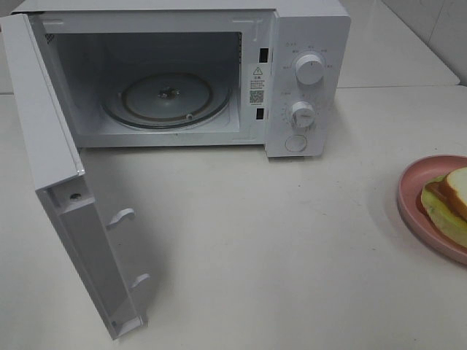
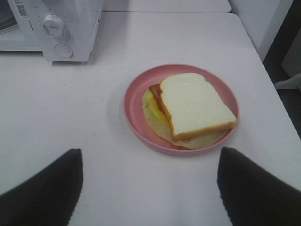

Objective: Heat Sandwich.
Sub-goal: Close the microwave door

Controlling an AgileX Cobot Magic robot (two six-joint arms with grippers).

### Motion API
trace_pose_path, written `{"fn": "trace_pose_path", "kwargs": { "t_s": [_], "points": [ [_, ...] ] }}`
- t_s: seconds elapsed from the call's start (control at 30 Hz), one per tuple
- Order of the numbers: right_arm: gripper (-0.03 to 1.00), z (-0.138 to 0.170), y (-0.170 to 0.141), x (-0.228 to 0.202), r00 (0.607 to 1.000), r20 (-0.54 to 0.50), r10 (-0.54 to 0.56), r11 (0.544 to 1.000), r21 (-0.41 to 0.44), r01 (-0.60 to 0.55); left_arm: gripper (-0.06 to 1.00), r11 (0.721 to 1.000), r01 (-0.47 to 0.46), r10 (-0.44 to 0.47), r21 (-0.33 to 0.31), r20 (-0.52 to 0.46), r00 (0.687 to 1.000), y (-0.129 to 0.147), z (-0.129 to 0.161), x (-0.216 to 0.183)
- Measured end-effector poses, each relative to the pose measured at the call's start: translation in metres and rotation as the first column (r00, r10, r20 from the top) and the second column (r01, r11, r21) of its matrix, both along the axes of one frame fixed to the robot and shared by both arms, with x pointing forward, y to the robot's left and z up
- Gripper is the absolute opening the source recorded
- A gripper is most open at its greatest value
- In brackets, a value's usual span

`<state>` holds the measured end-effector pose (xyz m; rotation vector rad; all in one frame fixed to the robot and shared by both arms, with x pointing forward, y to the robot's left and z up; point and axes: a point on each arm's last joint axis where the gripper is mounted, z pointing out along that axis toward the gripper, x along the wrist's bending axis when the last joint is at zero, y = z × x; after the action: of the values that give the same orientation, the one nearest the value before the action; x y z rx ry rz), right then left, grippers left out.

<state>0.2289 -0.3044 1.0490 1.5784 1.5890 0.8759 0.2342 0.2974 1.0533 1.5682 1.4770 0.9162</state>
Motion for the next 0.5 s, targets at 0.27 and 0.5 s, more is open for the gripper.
{"fn": "trace_pose_path", "kwargs": {
  "t_s": [0.27,0.5],
  "points": [
    [0.76,0.0000,0.0000,0.0000,1.000,0.000,0.000,1.000,0.000,0.000,0.96,1.000,0.000,0.000,0.000,0.000,1.000,0.0000,0.0000,0.0000],
    [0.76,0.0000,0.0000,0.0000,1.000,0.000,0.000,1.000,0.000,0.000,0.96,1.000,0.002,-0.002,-0.002,0.000,1.000,-0.0002,0.0000,0.0000]
  ]
}}
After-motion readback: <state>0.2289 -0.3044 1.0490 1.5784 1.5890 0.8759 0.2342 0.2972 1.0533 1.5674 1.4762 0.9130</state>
